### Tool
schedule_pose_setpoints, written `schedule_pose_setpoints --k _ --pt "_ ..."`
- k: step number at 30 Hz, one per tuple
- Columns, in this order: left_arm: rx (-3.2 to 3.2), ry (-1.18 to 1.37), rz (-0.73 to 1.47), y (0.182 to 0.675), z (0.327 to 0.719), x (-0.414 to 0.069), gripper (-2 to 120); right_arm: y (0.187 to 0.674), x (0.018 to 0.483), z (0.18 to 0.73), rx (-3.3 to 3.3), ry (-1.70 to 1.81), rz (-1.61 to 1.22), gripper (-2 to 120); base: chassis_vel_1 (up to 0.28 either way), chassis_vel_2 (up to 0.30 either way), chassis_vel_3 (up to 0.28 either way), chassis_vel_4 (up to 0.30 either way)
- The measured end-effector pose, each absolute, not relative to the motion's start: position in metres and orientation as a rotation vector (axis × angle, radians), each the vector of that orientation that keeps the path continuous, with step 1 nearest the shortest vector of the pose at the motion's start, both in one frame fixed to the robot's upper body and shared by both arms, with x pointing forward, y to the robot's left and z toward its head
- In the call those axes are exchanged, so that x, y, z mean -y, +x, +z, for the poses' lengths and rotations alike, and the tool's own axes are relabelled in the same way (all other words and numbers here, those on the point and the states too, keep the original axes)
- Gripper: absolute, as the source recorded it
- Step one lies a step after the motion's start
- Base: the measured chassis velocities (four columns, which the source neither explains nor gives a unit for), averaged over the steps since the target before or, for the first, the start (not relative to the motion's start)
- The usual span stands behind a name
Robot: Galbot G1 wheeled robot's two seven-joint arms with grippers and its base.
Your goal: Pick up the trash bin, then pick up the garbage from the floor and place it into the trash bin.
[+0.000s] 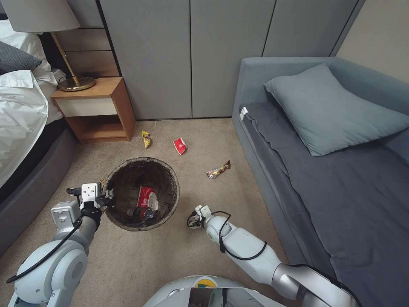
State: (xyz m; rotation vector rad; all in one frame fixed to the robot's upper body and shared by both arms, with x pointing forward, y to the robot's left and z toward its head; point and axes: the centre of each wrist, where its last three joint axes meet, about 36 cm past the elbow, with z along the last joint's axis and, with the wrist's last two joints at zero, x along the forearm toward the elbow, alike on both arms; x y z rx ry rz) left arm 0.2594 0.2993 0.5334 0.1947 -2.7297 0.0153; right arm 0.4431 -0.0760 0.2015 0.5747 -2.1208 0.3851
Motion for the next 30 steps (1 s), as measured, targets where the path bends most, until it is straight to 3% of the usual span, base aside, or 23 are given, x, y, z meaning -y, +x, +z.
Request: schedule_pose_setpoints --k 7,13,22,28,30 --pt "2.731 0.196 0.018 0.26 0.533 -0.299 3 0.437 0.076 0.202 2.124 0.569 0.383 95 0.0 0.0 0.0 0.0" --pt "2.73 0.196 0.021 0.26 0.533 -0.298 3 0.43 0.07 0.207 2.13 0.557 0.379 82 0.0 0.0 0.0 0.0" --pt "2.731 0.193 0.018 0.26 0.533 -0.298 3 0.425 0.061 0.218 2.137 0.519 0.393 59 0.0 0.0 0.0 0.0" --pt "2.731 0.191 0.018 0.261 0.532 -0.299 3 0.423 0.058 0.221 2.141 0.507 0.397 32 0.0 0.0 0.0 0.0" --pt "2.73 0.191 0.018 0.261 0.532 -0.299 3 0.422 0.059 0.221 2.141 0.504 0.399 28 0.0 0.0 0.0 0.0"
